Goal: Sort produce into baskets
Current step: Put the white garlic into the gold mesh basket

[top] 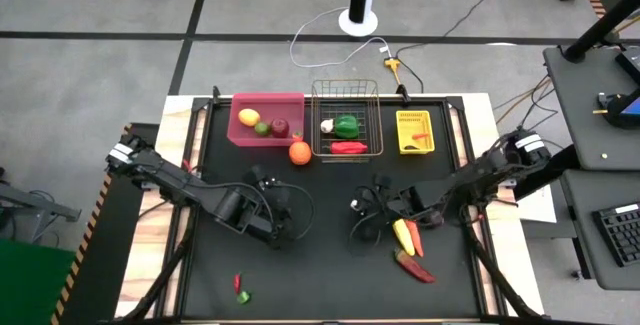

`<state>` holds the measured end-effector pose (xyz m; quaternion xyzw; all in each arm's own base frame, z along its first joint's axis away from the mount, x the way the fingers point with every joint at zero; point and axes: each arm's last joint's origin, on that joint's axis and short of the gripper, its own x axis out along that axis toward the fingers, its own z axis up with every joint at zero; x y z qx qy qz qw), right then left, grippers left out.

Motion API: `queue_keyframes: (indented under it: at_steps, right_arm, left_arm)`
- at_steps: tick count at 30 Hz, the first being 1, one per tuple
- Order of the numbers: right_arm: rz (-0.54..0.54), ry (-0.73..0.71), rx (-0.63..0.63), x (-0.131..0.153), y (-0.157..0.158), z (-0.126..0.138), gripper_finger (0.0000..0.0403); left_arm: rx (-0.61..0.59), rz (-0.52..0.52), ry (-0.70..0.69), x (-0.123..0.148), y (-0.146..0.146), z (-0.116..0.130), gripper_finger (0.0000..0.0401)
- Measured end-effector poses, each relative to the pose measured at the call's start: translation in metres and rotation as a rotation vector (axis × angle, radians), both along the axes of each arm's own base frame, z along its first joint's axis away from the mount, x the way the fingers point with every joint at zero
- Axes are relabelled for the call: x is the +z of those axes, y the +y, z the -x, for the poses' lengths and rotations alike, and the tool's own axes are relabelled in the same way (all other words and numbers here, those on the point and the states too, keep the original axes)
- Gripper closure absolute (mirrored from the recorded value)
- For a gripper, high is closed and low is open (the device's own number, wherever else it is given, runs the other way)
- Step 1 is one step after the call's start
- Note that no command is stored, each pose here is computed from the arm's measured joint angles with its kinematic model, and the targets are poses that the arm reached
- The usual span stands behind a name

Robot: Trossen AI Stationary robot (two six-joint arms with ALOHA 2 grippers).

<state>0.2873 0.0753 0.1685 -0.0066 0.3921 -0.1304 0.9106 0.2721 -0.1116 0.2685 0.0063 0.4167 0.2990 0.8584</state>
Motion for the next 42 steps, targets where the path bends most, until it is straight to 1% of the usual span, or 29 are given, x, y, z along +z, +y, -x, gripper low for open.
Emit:
queue_keyframes:
  at_steps: [3,6,9,12,16,19,23,29,36,42]
  right_arm:
    - [0.009,-0.08,0.035,0.028,-0.002,-0.005,0.0337]
    - [0.045,-0.138,0.054,0.056,-0.009,-0.012,0.0337]
    - [0.095,-0.156,0.049,0.083,-0.024,-0.022,0.0337]
    - [0.133,-0.131,0.044,0.105,-0.044,-0.033,0.0337]
    - [0.129,-0.117,0.069,0.125,-0.075,-0.047,0.0337]
    - [0.119,-0.114,0.079,0.131,-0.1,-0.053,0.0337]
    - [0.071,-0.104,0.039,0.127,-0.135,-0.059,0.0337]
    - [0.009,-0.045,-0.089,0.097,-0.172,-0.068,0.0337]
    - [-0.016,0.033,-0.131,0.06,-0.189,-0.081,0.0337]
    - [-0.019,0.047,-0.151,0.05,-0.198,-0.083,0.0337]
  left_arm:
    - [0.027,-0.008,0.042,-0.003,-0.002,0.009,0.0106]
    - [0.062,-0.015,0.077,-0.006,-0.002,0.017,0.0106]
    - [0.072,-0.024,0.099,-0.01,-0.002,0.021,0.0106]
    - [0.073,-0.016,0.125,-0.015,-0.002,0.023,0.0106]
    - [0.073,-0.022,0.138,-0.018,-0.001,0.025,0.0106]
    - [0.071,-0.028,0.147,-0.018,-0.001,0.025,0.0106]
    - [0.071,-0.035,0.16,-0.018,0.0,0.027,0.0106]
    - [0.069,-0.037,0.162,-0.018,0.0,0.027,0.0106]
    - [0.069,-0.038,0.161,-0.018,0.0,0.027,0.0106]
    - [0.073,-0.035,0.157,-0.018,0.0,0.026,0.0106]
